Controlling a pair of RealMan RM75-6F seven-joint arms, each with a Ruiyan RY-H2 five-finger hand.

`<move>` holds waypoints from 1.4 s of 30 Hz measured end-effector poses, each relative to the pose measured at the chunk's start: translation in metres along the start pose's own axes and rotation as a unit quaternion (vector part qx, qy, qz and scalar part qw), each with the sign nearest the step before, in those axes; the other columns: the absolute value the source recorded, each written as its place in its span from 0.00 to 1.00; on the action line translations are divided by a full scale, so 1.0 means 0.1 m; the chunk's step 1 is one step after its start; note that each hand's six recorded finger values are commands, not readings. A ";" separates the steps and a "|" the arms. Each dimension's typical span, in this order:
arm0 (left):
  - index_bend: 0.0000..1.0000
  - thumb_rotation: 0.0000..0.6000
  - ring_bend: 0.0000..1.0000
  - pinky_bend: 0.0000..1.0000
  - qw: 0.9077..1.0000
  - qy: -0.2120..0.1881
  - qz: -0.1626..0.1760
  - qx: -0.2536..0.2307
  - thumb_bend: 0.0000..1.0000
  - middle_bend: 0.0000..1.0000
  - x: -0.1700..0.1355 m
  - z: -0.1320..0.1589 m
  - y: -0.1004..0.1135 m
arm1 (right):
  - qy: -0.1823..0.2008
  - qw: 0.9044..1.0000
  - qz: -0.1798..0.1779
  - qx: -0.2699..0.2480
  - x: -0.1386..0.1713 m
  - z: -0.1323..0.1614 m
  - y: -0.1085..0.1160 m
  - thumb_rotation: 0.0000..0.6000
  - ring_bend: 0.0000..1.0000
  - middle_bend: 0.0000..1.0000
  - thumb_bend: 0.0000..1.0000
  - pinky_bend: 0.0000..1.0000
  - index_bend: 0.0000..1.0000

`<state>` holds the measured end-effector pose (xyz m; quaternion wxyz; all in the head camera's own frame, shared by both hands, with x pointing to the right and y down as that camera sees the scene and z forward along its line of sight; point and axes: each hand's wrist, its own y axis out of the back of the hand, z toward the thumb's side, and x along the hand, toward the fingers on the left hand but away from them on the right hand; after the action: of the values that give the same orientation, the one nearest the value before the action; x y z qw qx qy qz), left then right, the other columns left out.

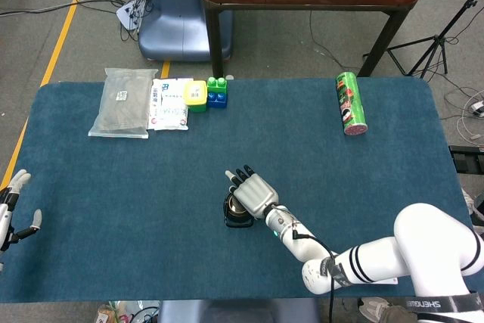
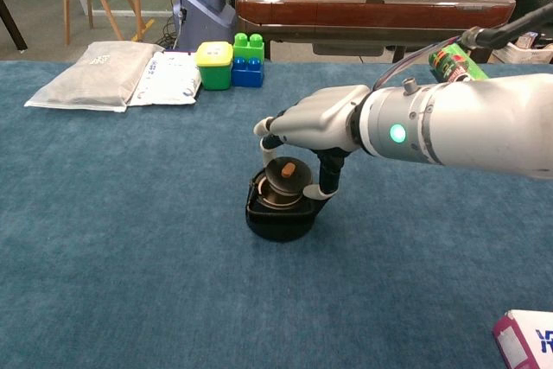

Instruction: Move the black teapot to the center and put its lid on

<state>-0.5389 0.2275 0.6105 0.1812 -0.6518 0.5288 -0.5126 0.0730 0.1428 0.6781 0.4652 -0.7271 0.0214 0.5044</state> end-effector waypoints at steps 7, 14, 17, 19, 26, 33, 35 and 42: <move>0.00 1.00 0.00 0.00 1.000 0.002 0.000 -0.001 0.49 0.00 0.00 -0.02 0.01 | -0.001 1.000 -0.005 0.001 -0.02 0.00 0.02 1.00 0.00 0.00 0.35 0.00 0.19; 0.00 1.00 0.00 0.00 1.000 0.003 -0.002 0.003 0.49 0.00 0.01 -0.03 0.00 | -0.004 1.000 -0.015 -0.007 0.01 -0.05 0.07 1.00 0.00 0.00 0.35 0.00 0.18; 0.00 1.00 0.00 0.00 1.000 0.005 -0.003 0.007 0.49 0.00 0.01 -0.03 -0.01 | -0.006 1.000 -0.022 -0.016 0.04 -0.10 0.11 1.00 0.00 0.00 0.35 0.00 0.18; 0.00 1.00 0.00 0.00 1.000 0.006 -0.004 0.009 0.49 0.00 0.02 -0.02 -0.01 | -0.007 0.999 -0.028 -0.022 0.06 -0.13 0.14 1.00 0.00 0.00 0.35 0.00 0.18; 0.00 1.00 0.00 0.00 1.000 0.005 -0.007 0.019 0.49 0.00 0.03 0.03 -0.04 | 0.001 0.999 -0.041 -0.031 0.13 -0.18 0.17 1.00 0.00 0.00 0.35 0.00 0.18; 0.00 1.00 0.00 0.00 1.000 0.003 -0.009 0.025 0.49 0.00 0.04 0.10 -0.06 | 0.012 0.999 -0.040 -0.032 0.31 -0.17 0.14 1.00 0.00 0.00 0.35 0.00 0.18; 0.00 1.00 0.00 0.00 1.000 0.002 -0.010 0.027 0.49 0.00 0.04 0.13 -0.07 | 0.012 0.999 -0.037 -0.029 0.37 -0.18 0.12 1.00 0.00 0.00 0.35 0.00 0.18; 0.00 1.00 0.00 0.00 0.999 0.002 -0.013 0.036 0.49 0.00 0.05 0.20 -0.10 | 0.001 0.999 -0.021 -0.028 0.50 -0.31 -0.02 1.00 0.00 0.00 0.35 0.00 0.18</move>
<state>-0.5177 0.2204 0.6126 0.1965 -0.6507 0.5015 -0.5352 0.1206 0.1442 0.6437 0.4550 -0.7407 -0.0077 0.4941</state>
